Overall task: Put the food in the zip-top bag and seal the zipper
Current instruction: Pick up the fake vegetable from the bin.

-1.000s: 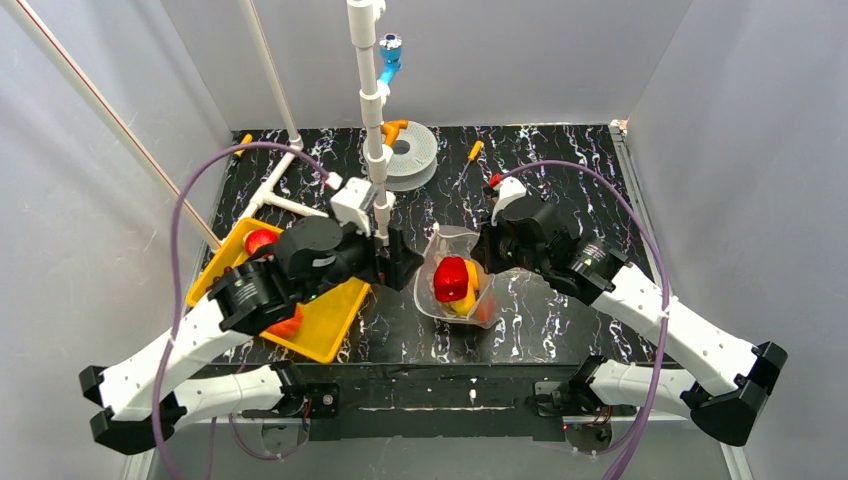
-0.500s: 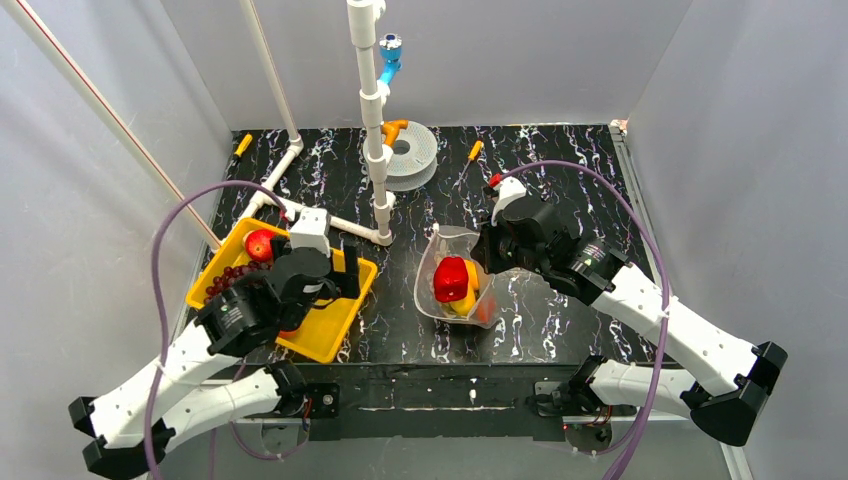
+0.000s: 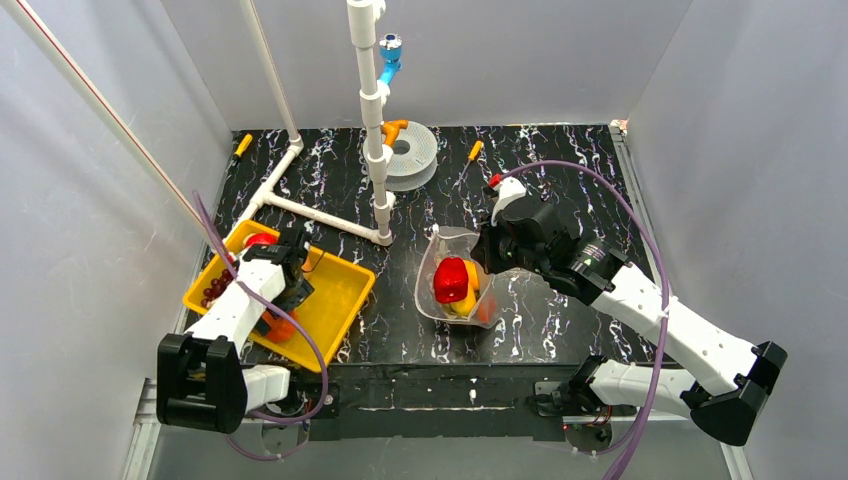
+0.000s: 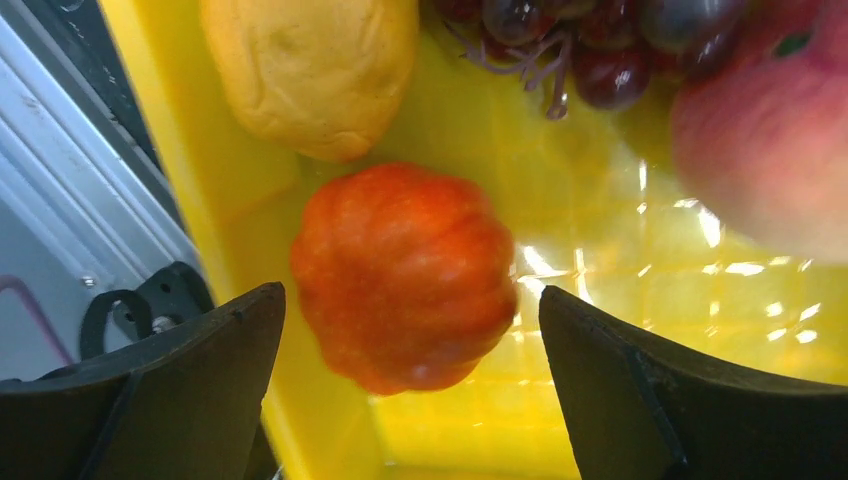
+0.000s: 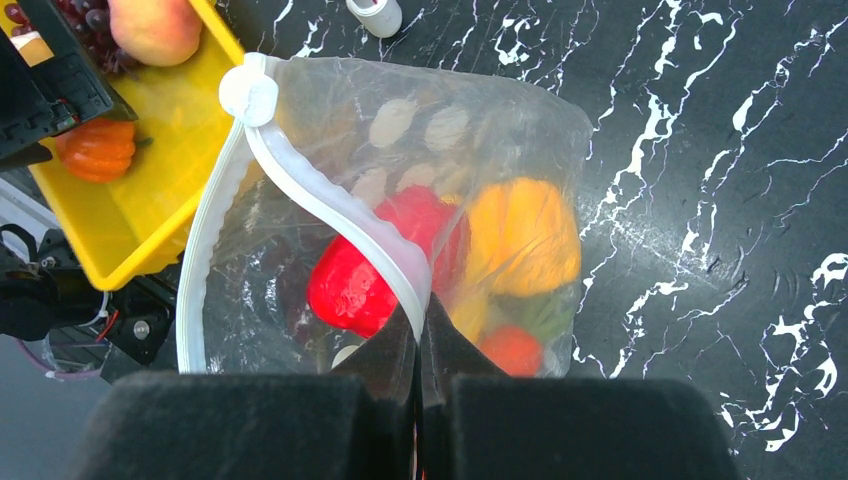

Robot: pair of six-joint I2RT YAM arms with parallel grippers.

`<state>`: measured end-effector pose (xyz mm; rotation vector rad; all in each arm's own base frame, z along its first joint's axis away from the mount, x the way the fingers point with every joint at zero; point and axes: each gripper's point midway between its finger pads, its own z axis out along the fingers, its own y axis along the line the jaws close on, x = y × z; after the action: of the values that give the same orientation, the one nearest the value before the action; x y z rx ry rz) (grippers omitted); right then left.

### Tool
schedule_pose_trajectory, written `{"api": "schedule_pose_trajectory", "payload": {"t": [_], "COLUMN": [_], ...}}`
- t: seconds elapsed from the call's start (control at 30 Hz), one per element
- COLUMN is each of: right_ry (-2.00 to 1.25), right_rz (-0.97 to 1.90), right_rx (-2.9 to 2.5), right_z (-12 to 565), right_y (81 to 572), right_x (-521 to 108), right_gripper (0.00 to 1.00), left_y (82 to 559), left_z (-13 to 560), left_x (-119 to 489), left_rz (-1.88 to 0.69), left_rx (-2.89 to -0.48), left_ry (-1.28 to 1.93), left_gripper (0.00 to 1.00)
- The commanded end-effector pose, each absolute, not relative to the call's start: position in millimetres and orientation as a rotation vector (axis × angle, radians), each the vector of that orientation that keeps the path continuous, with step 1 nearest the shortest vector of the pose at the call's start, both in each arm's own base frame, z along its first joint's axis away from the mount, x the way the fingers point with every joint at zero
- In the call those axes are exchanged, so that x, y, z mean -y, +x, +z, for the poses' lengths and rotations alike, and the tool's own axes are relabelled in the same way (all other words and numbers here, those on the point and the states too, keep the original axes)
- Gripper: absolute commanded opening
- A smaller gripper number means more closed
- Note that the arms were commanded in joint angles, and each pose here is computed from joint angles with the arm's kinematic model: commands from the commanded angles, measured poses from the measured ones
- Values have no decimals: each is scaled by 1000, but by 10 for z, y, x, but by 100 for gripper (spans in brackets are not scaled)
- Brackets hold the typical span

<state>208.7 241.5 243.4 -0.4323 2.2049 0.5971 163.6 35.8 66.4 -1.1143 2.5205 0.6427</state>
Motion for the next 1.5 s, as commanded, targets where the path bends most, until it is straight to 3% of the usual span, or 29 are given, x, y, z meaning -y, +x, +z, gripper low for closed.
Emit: {"api": "schedule_pose_trajectory", "payload": {"t": [0.0,0.37,0.53,0.9,1.03,1.13,1.27,1.47], "right_ry": [-409,-407,-405,-410,-410,-410,-413,-419], "right_rz": [612,616,610,622,624,626,630,638], "right_rx": [-2154,-2147,-2145,-2149,-2150,-2149,-2147,-2149], "right_z": [2578,2582,2578,2576,2583,2594,2608,2611], "right_y": [2122,2111,2109,2108,2108,2112,2116,2118], "right_x": [-2425,-2410,-2393,-2425,-2430,-2437,-2450,-2475], "right_gripper": [1,1,1,1,1,1,1,1], "left_y": [1545,1549,1620,1729,1949,2148,2255,2037], "left_z": [458,223,258,705,1003,1361,1973,2739], "left_x": [-397,-233,-193,-173,72,542,1145,1679], "left_rz": [558,430,346,204,-67,-462,-945,-1371], "left_rx": [-2451,-2492,-2459,-2374,-2378,-2366,-2166,-1884], "left_ry": [-1316,-1454,-1440,-1350,-1152,-836,-430,53], "left_gripper": [98,96,83,36,31,31,31,29]}}
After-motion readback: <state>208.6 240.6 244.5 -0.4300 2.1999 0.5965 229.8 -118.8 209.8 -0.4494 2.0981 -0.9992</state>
